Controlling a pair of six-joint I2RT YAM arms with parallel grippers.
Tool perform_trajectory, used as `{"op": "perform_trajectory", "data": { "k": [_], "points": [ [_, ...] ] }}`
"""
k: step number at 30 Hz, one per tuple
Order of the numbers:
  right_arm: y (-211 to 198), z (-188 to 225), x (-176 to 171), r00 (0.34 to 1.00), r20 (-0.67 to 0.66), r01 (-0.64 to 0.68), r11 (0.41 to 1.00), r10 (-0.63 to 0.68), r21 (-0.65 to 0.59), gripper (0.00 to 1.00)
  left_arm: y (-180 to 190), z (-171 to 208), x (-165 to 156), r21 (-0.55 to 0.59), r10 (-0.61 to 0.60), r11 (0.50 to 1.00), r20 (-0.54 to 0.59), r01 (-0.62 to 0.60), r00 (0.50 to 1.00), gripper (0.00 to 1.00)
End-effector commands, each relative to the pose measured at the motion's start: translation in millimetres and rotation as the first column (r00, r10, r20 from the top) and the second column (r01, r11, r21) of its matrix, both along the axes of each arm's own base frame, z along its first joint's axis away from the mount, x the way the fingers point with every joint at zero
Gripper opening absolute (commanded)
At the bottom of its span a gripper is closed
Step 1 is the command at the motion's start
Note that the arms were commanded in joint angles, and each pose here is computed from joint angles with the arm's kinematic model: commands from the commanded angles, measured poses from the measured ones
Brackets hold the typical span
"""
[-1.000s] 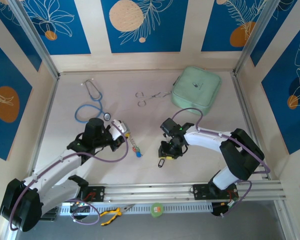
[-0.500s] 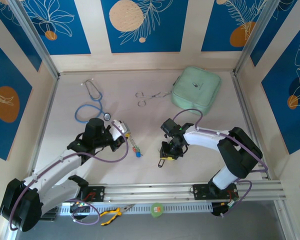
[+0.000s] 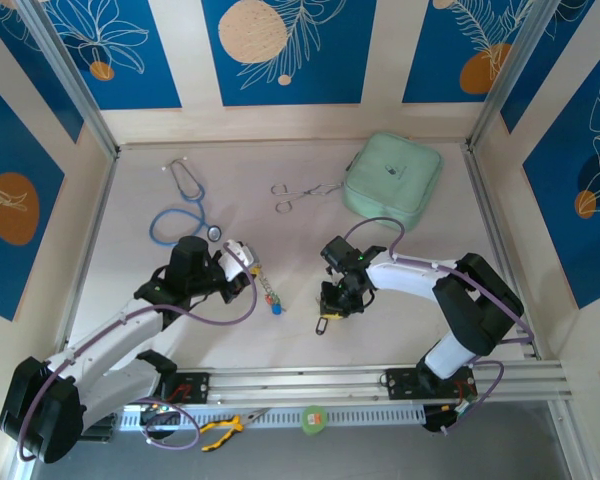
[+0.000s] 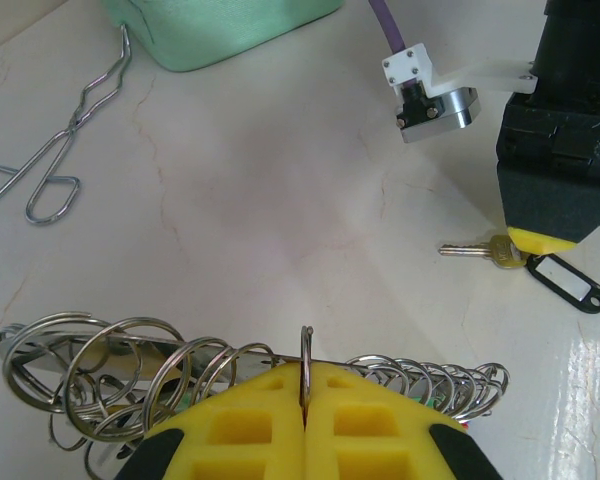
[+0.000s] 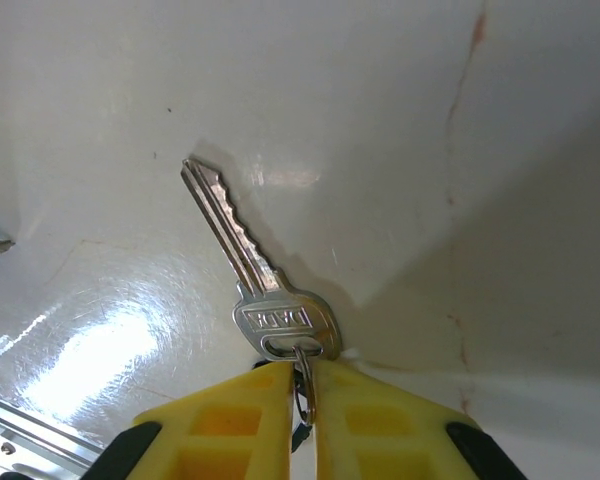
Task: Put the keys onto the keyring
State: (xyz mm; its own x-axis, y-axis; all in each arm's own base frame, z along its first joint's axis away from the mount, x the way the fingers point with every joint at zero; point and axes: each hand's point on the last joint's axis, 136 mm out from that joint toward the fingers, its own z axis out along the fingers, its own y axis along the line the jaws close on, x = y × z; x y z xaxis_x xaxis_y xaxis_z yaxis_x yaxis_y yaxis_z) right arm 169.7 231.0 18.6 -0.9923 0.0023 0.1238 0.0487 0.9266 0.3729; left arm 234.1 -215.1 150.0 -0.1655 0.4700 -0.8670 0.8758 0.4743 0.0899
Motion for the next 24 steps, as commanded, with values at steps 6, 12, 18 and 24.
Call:
{"op": "perform_trajectory", "data": {
  "k": [6, 12, 18, 24],
  "points": [
    [1, -2, -2, 1.0, -0.027, 0.006, 1.0, -0.006, -0.005, 0.09, -8, 19, 1, -0.02, -0.034, 0.999, 0.052, 0.035, 0.998, 0.0],
    [3, -2, -1, 1.0, -0.026, 0.002, 1.0, -0.002, 0.0, 0.1, -7, 19, 1, -0.019, -0.033, 0.999, 0.054, 0.034, 0.998, 0.0],
    [0, 7, -1, 1.0, 0.002, -0.007, 1.0, 0.007, -0.008, 0.0, -7, 18, 1, -0.015, -0.035, 0.999, 0.052, 0.035, 0.998, 0.0],
    [-4, 31, 6, 0.988, 0.137, -0.075, 0.997, 0.078, -0.026, 0.0, -7, 24, -1, -0.024, -0.034, 0.999, 0.066, 0.036, 0.997, 0.0]
  ]
}}
